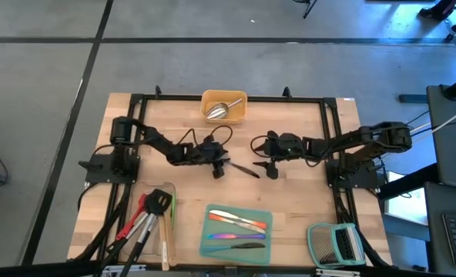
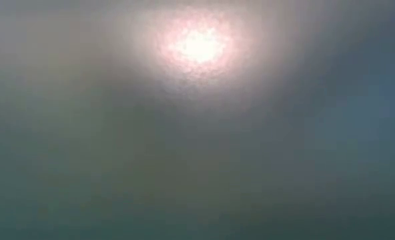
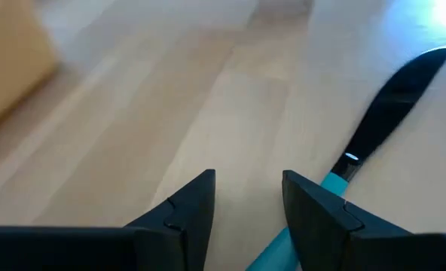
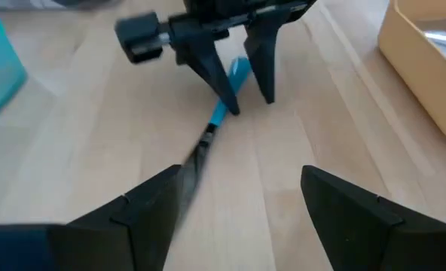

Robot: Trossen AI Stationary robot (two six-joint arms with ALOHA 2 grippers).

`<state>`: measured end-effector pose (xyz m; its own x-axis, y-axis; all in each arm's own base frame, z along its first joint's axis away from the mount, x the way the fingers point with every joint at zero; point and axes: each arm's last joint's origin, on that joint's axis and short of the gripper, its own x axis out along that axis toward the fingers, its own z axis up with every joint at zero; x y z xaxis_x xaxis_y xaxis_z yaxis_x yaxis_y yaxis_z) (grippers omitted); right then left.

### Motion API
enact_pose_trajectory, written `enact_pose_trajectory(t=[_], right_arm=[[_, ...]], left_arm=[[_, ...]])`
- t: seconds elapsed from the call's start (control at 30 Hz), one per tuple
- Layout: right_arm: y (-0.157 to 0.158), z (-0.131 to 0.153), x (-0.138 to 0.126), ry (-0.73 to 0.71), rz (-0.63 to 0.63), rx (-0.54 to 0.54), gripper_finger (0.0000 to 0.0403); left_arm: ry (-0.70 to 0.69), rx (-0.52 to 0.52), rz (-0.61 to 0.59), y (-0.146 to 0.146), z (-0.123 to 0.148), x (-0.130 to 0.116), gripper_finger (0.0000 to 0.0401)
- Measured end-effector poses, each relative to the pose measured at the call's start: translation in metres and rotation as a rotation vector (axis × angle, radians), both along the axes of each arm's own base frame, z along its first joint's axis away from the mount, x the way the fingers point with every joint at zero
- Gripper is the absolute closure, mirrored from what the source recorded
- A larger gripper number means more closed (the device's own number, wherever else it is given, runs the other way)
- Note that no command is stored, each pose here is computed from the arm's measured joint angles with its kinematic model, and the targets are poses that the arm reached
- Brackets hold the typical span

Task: Pick & Place Kitchen Items
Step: Put the blue table knife into the green bin

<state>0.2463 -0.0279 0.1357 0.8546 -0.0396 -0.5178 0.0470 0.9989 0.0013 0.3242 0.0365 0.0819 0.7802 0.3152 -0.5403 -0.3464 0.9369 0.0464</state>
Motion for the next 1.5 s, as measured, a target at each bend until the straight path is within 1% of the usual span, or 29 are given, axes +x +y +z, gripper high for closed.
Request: enact_pose_trajectory(t=[0.13, 0.3, 0.37, 0.43, 0.47, 0.57, 0.6, 0.63, 0.67, 0.7, 0.77, 0.87, 0.93, 1.07, 1.23, 1.33, 1.5], right_arm=[[0.007, 0.003, 0.002, -0.034, 0.027, -0.001, 0.0131], [0.016, 0.007, 0.005, -0.085, 0.063, -0.005, 0.0131], [0.020, 0.009, 0.006, -0.106, 0.076, 0.001, 0.0131], [0.025, 0.011, 0.007, -0.128, 0.050, 0.017, 0.0131], [0.029, 0.012, 0.008, -0.133, 0.007, 0.022, 0.0131], [0.043, 0.012, 0.005, -0.156, -0.241, -0.011, 0.0131], [0.048, 0.012, 0.004, -0.174, -0.326, -0.037, 0.0131], [0.053, 0.012, 0.002, -0.187, -0.384, -0.069, 0.0131], [0.058, 0.013, 0.001, -0.197, -0.416, -0.104, 0.0131], [0.062, 0.014, 0.000, -0.204, -0.409, -0.139, 0.0131], [0.070, 0.016, 0.000, -0.206, -0.332, -0.187, 0.0131], [0.077, 0.018, 0.001, -0.221, -0.216, -0.174, 0.0131], [0.078, 0.018, 0.001, -0.221, -0.183, -0.160, 0.0131], [0.077, 0.017, 0.002, -0.216, -0.192, -0.161, 0.0131], [0.071, 0.006, 0.005, -0.181, -0.228, -0.153, 0.0131], [0.064, -0.004, 0.009, -0.157, -0.269, -0.133, 0.0131], [0.057, -0.024, 0.015, -0.134, -0.313, -0.119, 0.0131]], left_arm=[[0.003, 0.080, 0.062, -0.007, 0.005, -0.001, 0.0250], [-0.021, 0.098, 0.058, -0.009, 0.011, 0.000, 0.0250], [-0.024, 0.120, 0.027, -0.012, 0.013, 0.001, 0.0250], [-0.028, 0.141, -0.054, -0.017, 0.015, 0.003, 0.0250], [-0.035, 0.143, -0.120, -0.019, 0.016, 0.004, 0.0250], [-0.047, 0.123, -0.310, -0.022, 0.017, 0.005, 0.0250], [-0.054, 0.107, -0.346, -0.019, 0.017, 0.006, 0.0250], [-0.066, 0.089, -0.374, -0.016, 0.017, 0.006, 0.0250], [-0.077, 0.071, -0.411, -0.014, 0.018, 0.006, 0.0250], [-0.082, 0.058, -0.447, -0.011, 0.018, 0.005, 0.0250], [-0.084, 0.048, -0.498, -0.006, 0.017, 0.003, 0.0250], [-0.070, 0.053, -0.523, 0.008, 0.013, -0.003, 0.0250], [-0.056, 0.075, -0.524, 0.017, 0.010, -0.009, 0.0250], [-0.027, 0.116, -0.528, 0.032, 0.003, -0.021, 0.0250], [-0.048, 0.088, -0.583, 0.044, 0.001, -0.028, 0.0250], [-0.047, 0.075, -0.612, 0.048, -0.004, -0.030, 0.0250], [-0.091, 0.053, -0.637, 0.053, -0.011, -0.029, 0.0250]])
